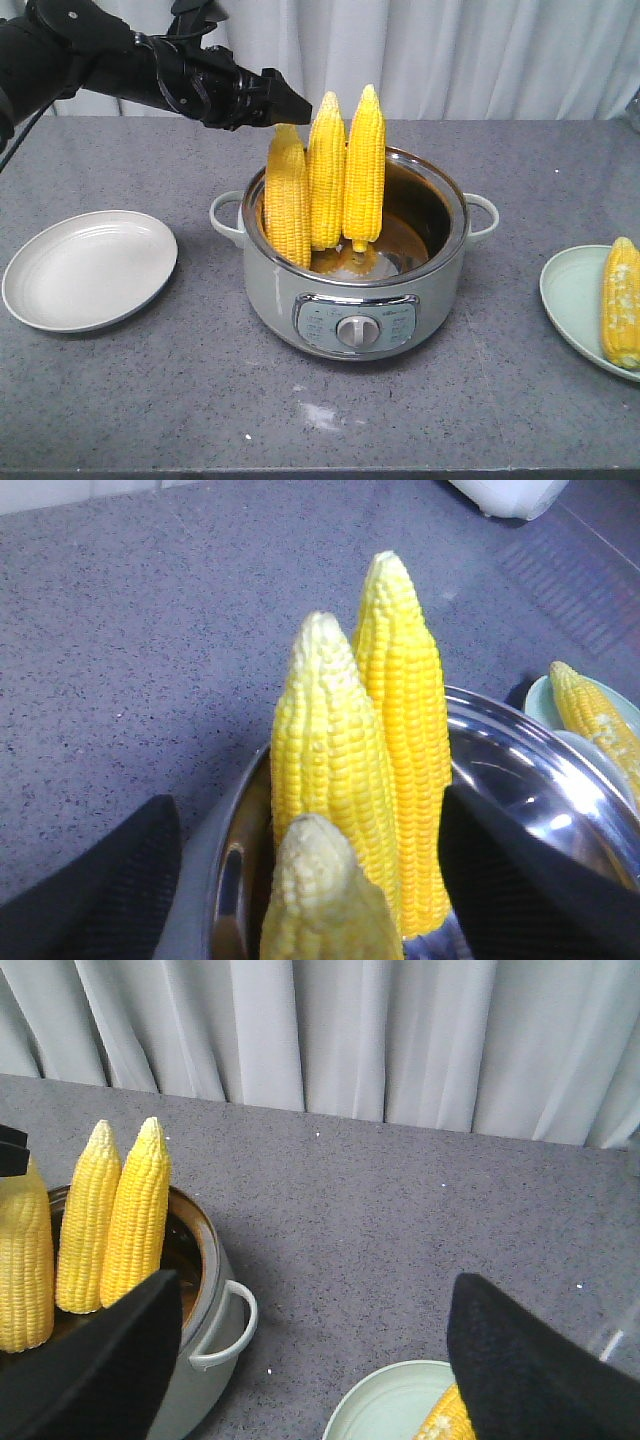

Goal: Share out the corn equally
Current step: 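Move the left gripper over the pot and grasp the nearest corn cob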

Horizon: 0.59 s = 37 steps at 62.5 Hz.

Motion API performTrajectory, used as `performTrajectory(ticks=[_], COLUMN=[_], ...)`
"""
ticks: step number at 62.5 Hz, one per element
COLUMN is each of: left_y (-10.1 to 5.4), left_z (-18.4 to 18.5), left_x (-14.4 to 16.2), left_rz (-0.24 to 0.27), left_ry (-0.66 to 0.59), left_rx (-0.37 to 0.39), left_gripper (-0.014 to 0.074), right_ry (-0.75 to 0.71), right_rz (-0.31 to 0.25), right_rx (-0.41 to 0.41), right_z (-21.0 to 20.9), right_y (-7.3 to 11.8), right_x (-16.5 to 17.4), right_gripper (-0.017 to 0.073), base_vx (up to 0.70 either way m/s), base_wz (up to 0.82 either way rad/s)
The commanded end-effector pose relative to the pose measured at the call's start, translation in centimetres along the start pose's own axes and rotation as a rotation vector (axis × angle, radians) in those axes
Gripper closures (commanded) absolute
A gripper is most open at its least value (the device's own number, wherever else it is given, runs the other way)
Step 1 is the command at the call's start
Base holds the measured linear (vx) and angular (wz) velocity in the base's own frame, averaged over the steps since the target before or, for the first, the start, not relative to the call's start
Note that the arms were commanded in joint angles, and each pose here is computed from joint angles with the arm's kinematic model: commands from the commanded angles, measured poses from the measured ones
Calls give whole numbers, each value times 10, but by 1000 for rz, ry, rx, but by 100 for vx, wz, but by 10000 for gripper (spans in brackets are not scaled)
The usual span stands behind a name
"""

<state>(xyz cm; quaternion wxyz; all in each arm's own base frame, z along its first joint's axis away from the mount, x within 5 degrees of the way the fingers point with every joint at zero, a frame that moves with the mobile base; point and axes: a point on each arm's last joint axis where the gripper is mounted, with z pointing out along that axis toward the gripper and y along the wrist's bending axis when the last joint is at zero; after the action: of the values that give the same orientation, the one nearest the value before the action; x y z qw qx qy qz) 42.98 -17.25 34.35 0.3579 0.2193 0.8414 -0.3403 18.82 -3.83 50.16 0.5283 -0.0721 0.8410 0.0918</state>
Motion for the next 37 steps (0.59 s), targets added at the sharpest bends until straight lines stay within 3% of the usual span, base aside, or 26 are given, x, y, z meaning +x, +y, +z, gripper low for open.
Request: performTrajectory(ticks=[1,37], left_y=[-22,-22], left_z=[-21,-16], left_x=[-19,-13], left_rz=[19,16], left_ry=[-95,-41], left_rx=[39,65], left_gripper=[68,71], right_ry=[-85,-83], right_rz=[-3,0], right_rx=[6,5], right_z=[-7,-7], right_y=[4,4], right_x=[-11,-10], right_gripper=[31,31], base_vx=[0,0], base_wz=[0,0])
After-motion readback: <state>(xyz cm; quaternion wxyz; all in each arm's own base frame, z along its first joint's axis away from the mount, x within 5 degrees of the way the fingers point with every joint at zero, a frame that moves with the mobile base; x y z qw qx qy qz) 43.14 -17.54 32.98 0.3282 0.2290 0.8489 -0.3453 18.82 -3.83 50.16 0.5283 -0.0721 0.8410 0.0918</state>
